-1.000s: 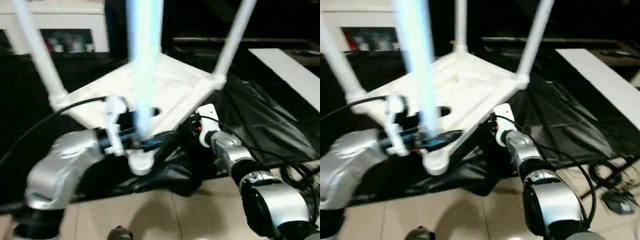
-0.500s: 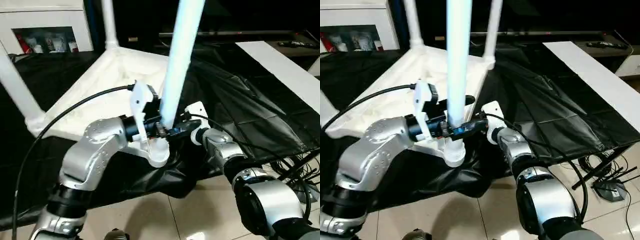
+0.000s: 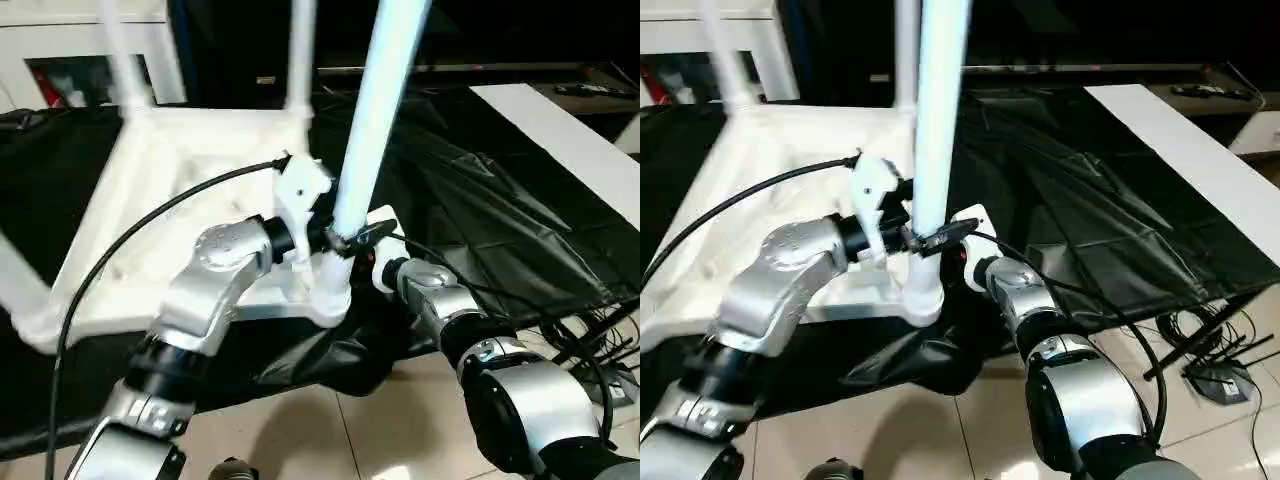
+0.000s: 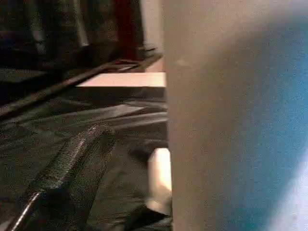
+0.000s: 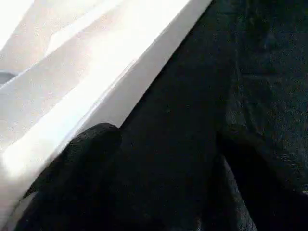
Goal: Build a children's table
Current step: Rotate table base
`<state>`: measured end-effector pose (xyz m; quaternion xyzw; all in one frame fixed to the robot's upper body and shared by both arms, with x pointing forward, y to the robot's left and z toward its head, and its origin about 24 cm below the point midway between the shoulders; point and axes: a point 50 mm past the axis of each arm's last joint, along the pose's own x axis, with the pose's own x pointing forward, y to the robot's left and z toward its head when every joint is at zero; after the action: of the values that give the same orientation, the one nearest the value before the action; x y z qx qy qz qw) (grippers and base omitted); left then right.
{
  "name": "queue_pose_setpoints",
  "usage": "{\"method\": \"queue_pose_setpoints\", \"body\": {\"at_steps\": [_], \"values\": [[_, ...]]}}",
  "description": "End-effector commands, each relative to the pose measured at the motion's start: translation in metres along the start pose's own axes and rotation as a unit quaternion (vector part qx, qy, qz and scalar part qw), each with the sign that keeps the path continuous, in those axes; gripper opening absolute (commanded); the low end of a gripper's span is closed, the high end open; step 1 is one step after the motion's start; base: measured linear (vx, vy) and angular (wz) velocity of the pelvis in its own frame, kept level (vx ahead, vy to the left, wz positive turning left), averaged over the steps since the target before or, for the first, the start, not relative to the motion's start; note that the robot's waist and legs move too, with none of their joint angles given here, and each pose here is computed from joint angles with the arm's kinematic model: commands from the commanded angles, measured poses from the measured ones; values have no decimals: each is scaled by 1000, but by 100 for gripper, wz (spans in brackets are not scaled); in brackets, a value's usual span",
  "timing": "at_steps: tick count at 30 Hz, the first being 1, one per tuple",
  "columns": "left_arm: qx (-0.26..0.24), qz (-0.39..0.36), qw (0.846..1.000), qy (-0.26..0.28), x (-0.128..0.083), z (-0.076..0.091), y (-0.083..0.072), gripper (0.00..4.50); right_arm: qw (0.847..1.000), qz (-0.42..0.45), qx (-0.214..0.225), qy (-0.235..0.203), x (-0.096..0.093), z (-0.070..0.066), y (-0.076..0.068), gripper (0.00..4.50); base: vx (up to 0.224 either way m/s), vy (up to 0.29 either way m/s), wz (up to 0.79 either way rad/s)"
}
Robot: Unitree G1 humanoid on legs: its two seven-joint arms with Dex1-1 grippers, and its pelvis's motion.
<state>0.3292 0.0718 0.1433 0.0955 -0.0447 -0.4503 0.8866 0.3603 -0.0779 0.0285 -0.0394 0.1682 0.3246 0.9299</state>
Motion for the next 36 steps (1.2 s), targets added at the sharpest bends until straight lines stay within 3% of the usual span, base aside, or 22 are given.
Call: {"method": "queue_pose_setpoints", "body": {"at_steps": [1,7,10,12,14,17,21,25,30,31,34,35,36], "values": [[18,55,998,39,-2,-12,14,439,1000,15,-21,-16,4,9,7,400,0,0,0],[37,116,990,66,-12,-23,38,439,998,-37,4,-56,-8,18,-19,400,0,0,0],[18,132,990,50,-18,-24,47,439,994,-52,17,-90,-18,22,-34,400,0,0,0],[1,131,991,21,-20,-21,46,439,992,-63,22,-110,-25,25,-42,400,0,0,0],[-42,119,992,-33,-23,-14,35,439,987,-82,27,-133,-37,29,-52,400,0,0,0],[-67,133,988,-33,-28,-19,25,439,986,-95,26,-136,-45,29,-56,400,0,0,0],[-100,186,976,-44,-45,-33,8,439,983,-121,3,-137,-66,26,-54,400,0,0,0],[-83,237,967,-31,-72,-50,-13,439,980,-145,-2,-140,-89,16,-50,400,0,0,0],[-80,278,957,-16,-99,-57,-22,439,981,-148,13,-124,-101,1,-45,400,0,0,0],[-87,340,936,4,-120,-67,-18,439,982,-152,17,-115,-107,-6,-45,400,0,0,0],[-81,382,921,20,-135,-73,-17,439,981,-160,24,-108,-111,-9,-43,400,0,0,0],[-68,418,905,45,-145,-79,-16,439,981,-163,3,-107,-113,-10,-42,400,0,0,0],[-68,420,904,47,-145,-79,-16,439,981,-163,1,-107,-113,-10,-42,400,0,0,0]]}}
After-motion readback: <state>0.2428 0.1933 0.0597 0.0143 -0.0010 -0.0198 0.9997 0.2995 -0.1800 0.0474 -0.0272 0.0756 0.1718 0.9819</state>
